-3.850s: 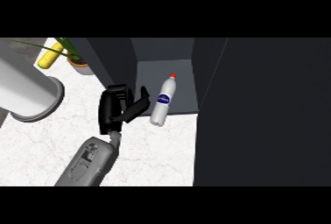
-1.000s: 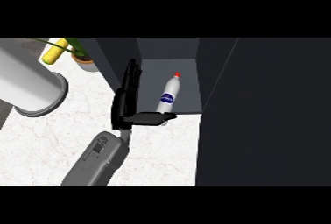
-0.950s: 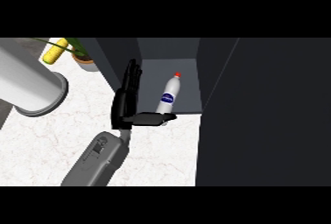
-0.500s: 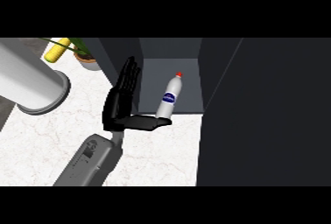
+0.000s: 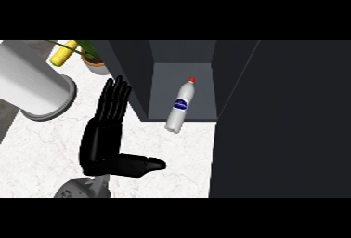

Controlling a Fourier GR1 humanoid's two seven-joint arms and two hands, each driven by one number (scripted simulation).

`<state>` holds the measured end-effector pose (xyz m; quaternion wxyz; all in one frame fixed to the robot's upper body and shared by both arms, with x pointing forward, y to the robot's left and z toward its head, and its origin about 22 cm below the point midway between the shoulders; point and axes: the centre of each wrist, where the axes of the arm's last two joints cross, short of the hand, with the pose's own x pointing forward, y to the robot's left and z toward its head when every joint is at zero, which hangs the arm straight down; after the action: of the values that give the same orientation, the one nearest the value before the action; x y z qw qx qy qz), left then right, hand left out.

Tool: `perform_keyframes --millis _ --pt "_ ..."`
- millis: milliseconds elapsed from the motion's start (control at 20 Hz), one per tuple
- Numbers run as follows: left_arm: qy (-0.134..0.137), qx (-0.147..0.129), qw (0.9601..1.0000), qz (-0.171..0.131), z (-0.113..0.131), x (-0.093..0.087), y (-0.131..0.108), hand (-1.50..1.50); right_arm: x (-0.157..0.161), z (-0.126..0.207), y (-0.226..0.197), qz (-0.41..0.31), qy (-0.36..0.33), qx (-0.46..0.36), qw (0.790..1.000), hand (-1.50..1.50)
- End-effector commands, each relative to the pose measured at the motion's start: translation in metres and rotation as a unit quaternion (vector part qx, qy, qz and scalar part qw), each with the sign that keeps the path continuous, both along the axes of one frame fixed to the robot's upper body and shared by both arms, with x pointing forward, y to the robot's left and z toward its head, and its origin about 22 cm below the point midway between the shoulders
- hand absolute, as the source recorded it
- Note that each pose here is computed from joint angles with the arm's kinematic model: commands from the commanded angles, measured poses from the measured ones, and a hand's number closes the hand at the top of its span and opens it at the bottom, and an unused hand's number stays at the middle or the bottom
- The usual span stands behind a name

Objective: Pick up the bottled water, place it into the cabinet and close the cabinet

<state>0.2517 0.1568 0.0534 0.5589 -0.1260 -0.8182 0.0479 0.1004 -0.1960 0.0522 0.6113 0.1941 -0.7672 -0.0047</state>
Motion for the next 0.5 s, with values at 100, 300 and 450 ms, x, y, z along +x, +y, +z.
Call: perform_keyframes --millis 100,300,450 --pt "0.0 -0.026 0.9993 -0.027 0.031 -0.052 0.001 -1.5 0.001 0.003 -0.015 0.005 -0.007 -0.026 1.0 -1.5" --pt "0.003 -0.034 0.9982 -0.05 0.028 -0.056 -0.01 -1.5 0.005 0.008 -0.003 0.069 -0.02 -0.079 0.994 -1.5" --pt "-0.019 -0.044 0.9978 -0.045 0.028 -0.093 0.005 -1.5 -0.002 0.002 -0.012 0.108 0.017 -0.094 0.99 1.5"
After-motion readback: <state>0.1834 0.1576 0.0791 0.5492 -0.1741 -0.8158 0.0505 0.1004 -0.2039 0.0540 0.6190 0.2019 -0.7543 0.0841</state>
